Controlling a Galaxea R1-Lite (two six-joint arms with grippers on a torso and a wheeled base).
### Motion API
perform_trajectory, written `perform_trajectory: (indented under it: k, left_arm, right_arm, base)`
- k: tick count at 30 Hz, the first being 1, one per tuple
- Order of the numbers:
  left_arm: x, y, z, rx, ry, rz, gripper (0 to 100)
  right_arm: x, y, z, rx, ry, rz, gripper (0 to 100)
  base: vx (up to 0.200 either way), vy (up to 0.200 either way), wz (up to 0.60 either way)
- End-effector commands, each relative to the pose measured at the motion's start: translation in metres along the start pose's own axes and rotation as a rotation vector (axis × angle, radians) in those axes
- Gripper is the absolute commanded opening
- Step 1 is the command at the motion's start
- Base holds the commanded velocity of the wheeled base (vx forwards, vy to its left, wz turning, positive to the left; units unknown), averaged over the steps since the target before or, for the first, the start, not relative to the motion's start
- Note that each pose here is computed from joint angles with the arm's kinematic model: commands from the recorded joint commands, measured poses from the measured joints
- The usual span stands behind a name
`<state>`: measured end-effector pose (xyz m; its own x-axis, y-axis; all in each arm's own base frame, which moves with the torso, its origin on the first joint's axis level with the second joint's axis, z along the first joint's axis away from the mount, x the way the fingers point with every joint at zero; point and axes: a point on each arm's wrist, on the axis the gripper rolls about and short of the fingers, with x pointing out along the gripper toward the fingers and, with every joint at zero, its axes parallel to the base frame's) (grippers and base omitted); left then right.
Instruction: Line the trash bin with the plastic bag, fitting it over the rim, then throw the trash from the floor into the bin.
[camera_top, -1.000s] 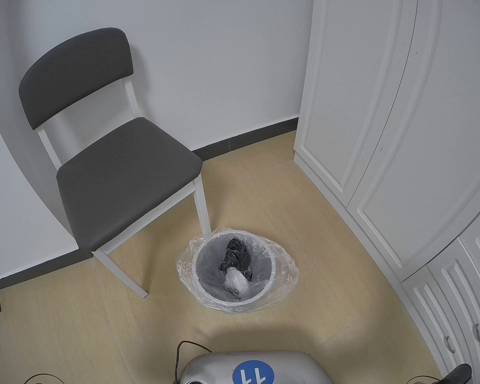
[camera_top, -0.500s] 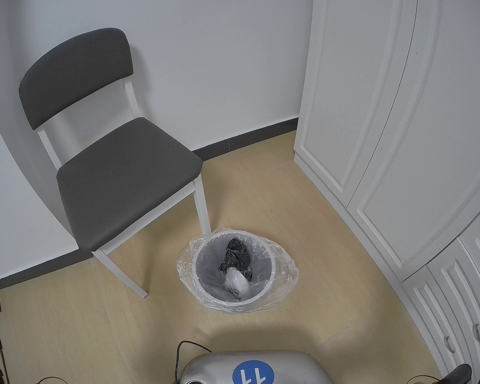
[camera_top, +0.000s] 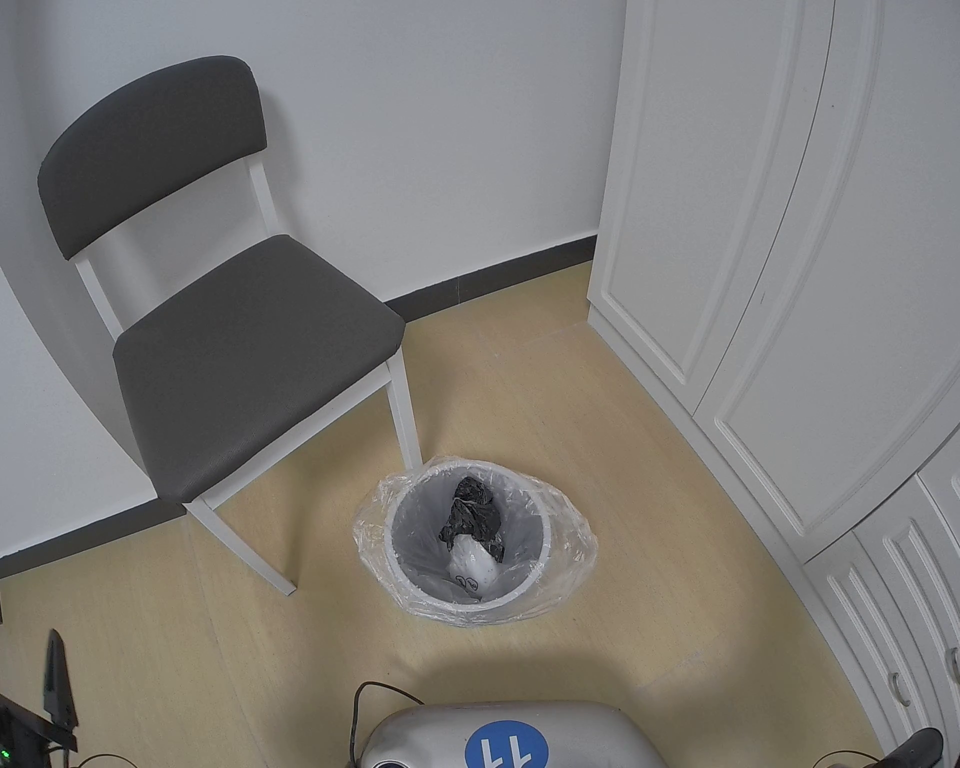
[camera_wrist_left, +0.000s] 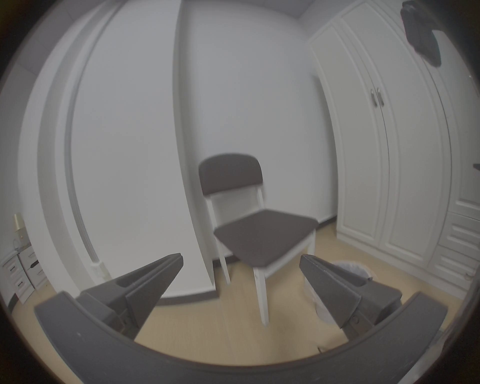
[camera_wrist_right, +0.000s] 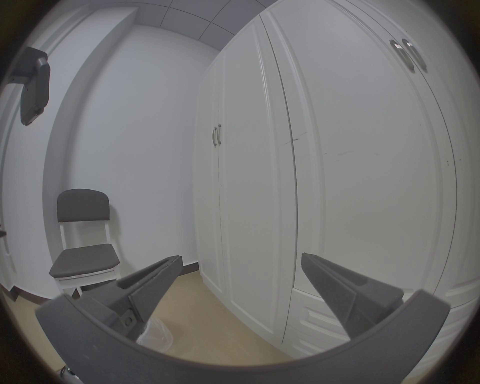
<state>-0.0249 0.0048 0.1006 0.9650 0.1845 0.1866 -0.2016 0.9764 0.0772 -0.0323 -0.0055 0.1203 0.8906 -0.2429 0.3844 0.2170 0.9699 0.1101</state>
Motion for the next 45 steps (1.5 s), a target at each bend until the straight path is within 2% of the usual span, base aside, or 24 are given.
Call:
perform_trajectory:
  k: [1,3,5,8,11,16,17,19,22,31,35,37,40,45]
  left_arm:
    - [-0.002,-0.003,-0.019,-0.011,0.131,-0.053,100]
    - [-0.003,-0.004,-0.018,-0.076,0.136,-0.123,100]
    - [-0.003,-0.006,-0.018,-0.125,0.141,-0.195,100]
    - [-0.004,-0.007,-0.018,-0.160,0.148,-0.262,100]
    - [-0.004,-0.007,-0.017,-0.166,0.154,-0.251,100]
    - [-0.004,-0.004,-0.018,-0.151,0.160,-0.093,100]
    - [-0.004,-0.004,-0.018,-0.151,0.160,-0.093,100]
    - [-0.003,-0.006,-0.022,-0.145,0.170,-0.174,100]
    - [-0.003,-0.007,-0.024,-0.090,0.176,-0.216,100]
    - [-0.003,-0.007,-0.024,-0.086,0.174,-0.218,100]
    - [-0.003,-0.007,-0.024,-0.086,0.174,-0.218,100]
    - [-0.003,-0.007,-0.024,-0.086,0.174,-0.218,100]
    - [-0.003,-0.007,-0.024,-0.086,0.174,-0.218,100]
    - [-0.003,-0.007,-0.024,-0.086,0.174,-0.218,100]
  right_arm:
    - [-0.001,0.000,-0.008,0.010,0.035,0.005,100]
    - [-0.002,-0.001,-0.014,-0.004,0.098,0.004,100]
    - [-0.002,-0.001,-0.016,-0.009,0.117,0.003,100]
    - [-0.003,-0.001,-0.022,-0.024,0.172,0.003,100]
    - [-0.003,-0.001,-0.024,-0.029,0.193,0.003,100]
    - [-0.005,-0.002,-0.031,-0.053,0.263,0.000,100]
    - [-0.005,-0.002,-0.031,-0.053,0.263,0.000,100]
    - [-0.007,-0.002,-0.037,-0.076,0.326,0.000,100]
    - [-0.007,-0.002,-0.037,-0.073,0.326,0.009,100]
    - [-0.007,-0.001,-0.037,-0.067,0.329,0.036,100]
    - [-0.007,0.000,-0.038,-0.059,0.333,0.114,100]
    - [-0.007,0.001,-0.038,-0.058,0.334,0.125,100]
    - [-0.008,0.002,-0.038,-0.014,0.348,0.186,100]
    - [-0.008,0.003,-0.039,0.000,0.352,0.200,100]
  base:
    - [0.000,0.000,0.00]
    - [0.000,0.000,0.00]
    - [0.000,0.000,0.00]
    - [0.000,0.000,0.00]
    - [0.000,0.000,0.00]
    - [0.000,0.000,0.00]
    - [0.000,0.000,0.00]
    - [0.000,0.000,0.00]
    - [0.000,0.000,0.00]
    - [0.000,0.000,0.00]
    - [0.000,0.000,0.00]
    - [0.000,0.000,0.00]
    - [0.000,0.000,0.00]
    - [0.000,0.000,0.00]
